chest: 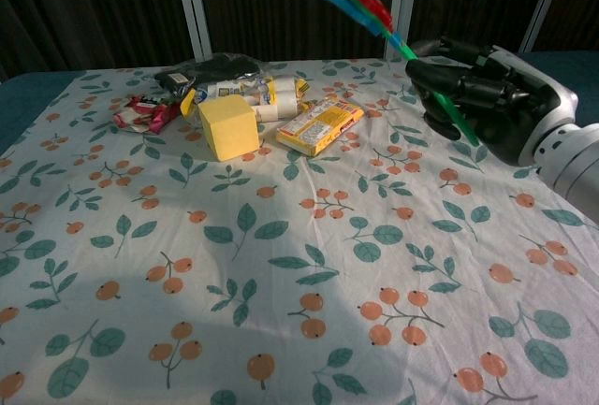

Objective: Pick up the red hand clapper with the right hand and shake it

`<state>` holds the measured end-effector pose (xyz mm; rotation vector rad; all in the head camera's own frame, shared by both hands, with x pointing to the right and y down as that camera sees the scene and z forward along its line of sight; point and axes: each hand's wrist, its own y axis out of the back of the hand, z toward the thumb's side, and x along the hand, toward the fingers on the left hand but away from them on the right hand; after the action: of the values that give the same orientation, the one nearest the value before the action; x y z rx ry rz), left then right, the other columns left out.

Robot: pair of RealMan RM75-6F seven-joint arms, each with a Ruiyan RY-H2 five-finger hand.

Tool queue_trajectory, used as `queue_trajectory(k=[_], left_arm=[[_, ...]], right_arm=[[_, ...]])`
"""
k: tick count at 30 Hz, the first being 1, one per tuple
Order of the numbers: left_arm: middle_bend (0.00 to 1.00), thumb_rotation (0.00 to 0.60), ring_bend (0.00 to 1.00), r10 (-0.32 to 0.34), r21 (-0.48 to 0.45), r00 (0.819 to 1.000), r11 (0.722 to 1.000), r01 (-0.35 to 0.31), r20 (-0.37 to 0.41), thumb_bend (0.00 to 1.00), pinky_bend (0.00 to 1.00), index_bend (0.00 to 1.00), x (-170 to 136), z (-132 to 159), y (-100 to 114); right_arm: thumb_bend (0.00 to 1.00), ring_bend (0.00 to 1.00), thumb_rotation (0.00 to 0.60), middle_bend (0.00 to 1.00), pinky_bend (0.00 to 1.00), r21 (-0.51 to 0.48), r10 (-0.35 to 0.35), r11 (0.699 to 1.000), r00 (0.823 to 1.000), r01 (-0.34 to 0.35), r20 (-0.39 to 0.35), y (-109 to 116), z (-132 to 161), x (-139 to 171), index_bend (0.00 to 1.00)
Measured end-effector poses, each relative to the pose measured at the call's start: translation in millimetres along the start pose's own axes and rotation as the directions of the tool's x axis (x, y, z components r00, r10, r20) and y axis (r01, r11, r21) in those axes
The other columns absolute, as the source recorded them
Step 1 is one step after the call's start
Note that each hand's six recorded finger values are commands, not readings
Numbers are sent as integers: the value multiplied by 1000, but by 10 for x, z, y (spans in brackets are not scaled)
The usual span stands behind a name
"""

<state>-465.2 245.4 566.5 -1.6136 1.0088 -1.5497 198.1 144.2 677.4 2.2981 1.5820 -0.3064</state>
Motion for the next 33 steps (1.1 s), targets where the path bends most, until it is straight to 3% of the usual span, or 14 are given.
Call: queue_trajectory(k=[3,8,11,16,19,21,25,27,28,33], left_arm=[[28,600,3,0,0,1000,1000,0,0,450,103,0,0,0,0],[28,600,3,0,0,1000,1000,0,0,449,103,0,0,0,0],[28,600,3,0,0,1000,1000,0,0,449,103,0,0,0,0],[28,600,4,0,0,1000,1000,0,0,450,103,0,0,0,0],[28,600,3,0,0,1000,1000,0,0,450,103,0,0,0,0],[28,600,3,0,0,1000,1000,0,0,450,103,0,0,0,0],[28,600,4,0,0,1000,1000,0,0,449,103,0,0,0,0],[28,600,4,0,0,1000,1000,0,0,449,103,0,0,0,0],[28,600,4,0,0,1000,1000,0,0,449,103,0,0,0,0],[29,600,4,0,0,1000,1000,0,0,449,103,0,0,0,0]], right_arm=[[619,852,600,805,976,220,26,975,997,-41,71,-64,-144,-47,955],[619,852,600,805,976,524,35,842,982,-129,187,-137,-341,-95,955],[620,852,600,805,976,596,30,783,968,-178,250,-172,-428,-101,955],[620,852,600,805,973,636,35,733,946,-243,322,-207,-531,-96,955],[621,825,600,805,943,661,35,704,943,-259,332,-208,-548,-98,920],[621,753,600,769,867,679,32,686,943,-262,331,-205,-548,-99,791],[588,420,600,442,523,719,28,646,949,-258,316,-183,-530,-91,291],[504,281,600,320,375,733,27,627,948,-263,317,-166,-530,-86,140],[451,216,600,262,305,742,27,613,946,-271,323,-150,-532,-80,79],[369,72,600,127,168,763,26,564,930,-317,367,-65,-527,-44,1]])
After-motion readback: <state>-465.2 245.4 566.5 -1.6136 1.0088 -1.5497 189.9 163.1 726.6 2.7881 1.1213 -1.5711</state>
